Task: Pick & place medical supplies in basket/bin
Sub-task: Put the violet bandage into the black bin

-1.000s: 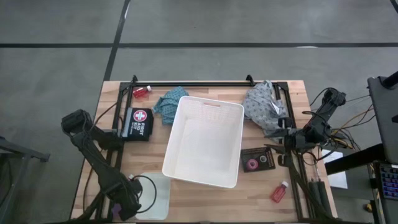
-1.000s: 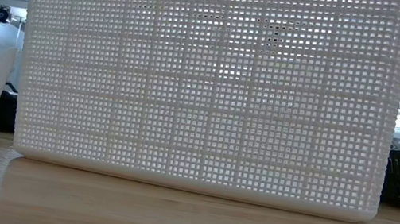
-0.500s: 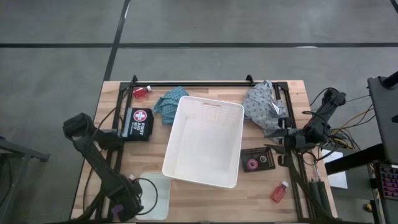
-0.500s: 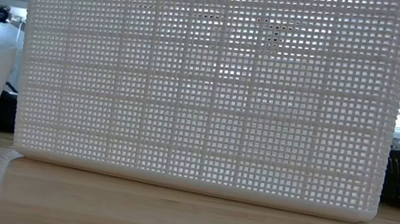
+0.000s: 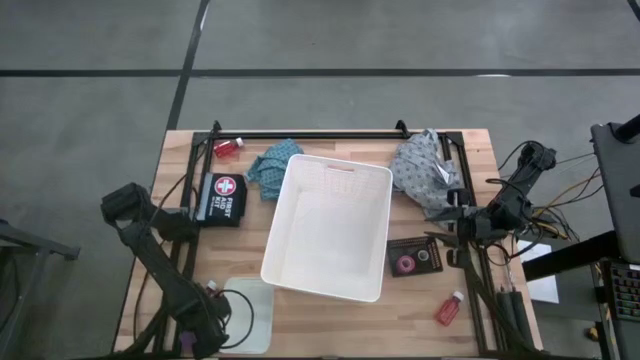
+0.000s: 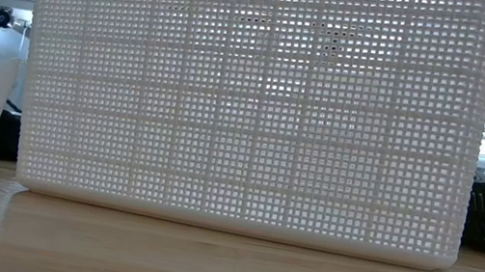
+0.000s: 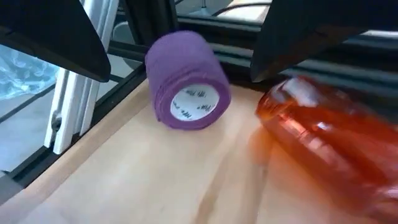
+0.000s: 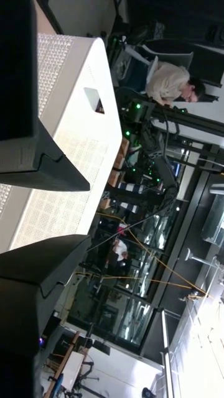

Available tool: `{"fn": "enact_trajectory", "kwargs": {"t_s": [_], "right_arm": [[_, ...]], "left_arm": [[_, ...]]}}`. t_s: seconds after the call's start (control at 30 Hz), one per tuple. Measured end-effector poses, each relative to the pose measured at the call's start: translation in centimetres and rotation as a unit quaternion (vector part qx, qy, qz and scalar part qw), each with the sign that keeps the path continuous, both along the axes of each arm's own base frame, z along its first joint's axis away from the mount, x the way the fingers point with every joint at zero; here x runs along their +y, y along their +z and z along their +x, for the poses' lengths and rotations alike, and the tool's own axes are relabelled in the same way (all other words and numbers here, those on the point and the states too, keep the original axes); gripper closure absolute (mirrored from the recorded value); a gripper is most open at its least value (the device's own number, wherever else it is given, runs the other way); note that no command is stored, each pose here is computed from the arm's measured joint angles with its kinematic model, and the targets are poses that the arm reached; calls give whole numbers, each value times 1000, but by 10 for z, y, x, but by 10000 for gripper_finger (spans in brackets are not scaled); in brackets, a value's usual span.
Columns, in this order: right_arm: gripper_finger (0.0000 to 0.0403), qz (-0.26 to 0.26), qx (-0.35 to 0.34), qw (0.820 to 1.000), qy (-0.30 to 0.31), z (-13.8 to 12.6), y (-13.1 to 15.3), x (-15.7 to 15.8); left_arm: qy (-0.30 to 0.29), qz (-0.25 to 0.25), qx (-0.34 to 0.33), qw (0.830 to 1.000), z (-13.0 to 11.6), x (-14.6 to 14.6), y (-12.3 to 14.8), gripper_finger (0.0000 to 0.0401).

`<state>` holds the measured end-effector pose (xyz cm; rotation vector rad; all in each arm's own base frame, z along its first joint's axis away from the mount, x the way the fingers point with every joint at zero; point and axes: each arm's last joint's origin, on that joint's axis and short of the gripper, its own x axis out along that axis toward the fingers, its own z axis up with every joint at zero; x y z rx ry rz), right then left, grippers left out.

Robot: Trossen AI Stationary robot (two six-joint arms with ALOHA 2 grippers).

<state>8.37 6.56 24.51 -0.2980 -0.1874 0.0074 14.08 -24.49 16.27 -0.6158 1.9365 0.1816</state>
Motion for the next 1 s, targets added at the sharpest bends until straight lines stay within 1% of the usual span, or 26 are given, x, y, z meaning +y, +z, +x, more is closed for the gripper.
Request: {"fn": "enact_trajectory", "kwargs": {"t_s": [0.1, 0.2, 0.37, 0.7, 1.0], "right_arm": [[277, 0, 0, 1000, 0, 0, 0, 0], [274, 0, 0, 1000, 0, 0, 0, 0], [273, 0, 0, 1000, 0, 0, 0, 0], [285, 0, 0, 1000, 0, 0, 0, 0], [276, 0, 0, 1000, 0, 0, 0, 0]], "left_arm": [[0, -24, -7, 1000, -1, 1, -10, 10], [1, -46, 14, 999, -4, 3, -18, 11], [6, -39, 24, 999, -7, 8, -24, 9], [15, -32, 7, 999, -6, 7, -25, 11], [17, -30, -3, 999, -5, 7, -25, 10]]}}
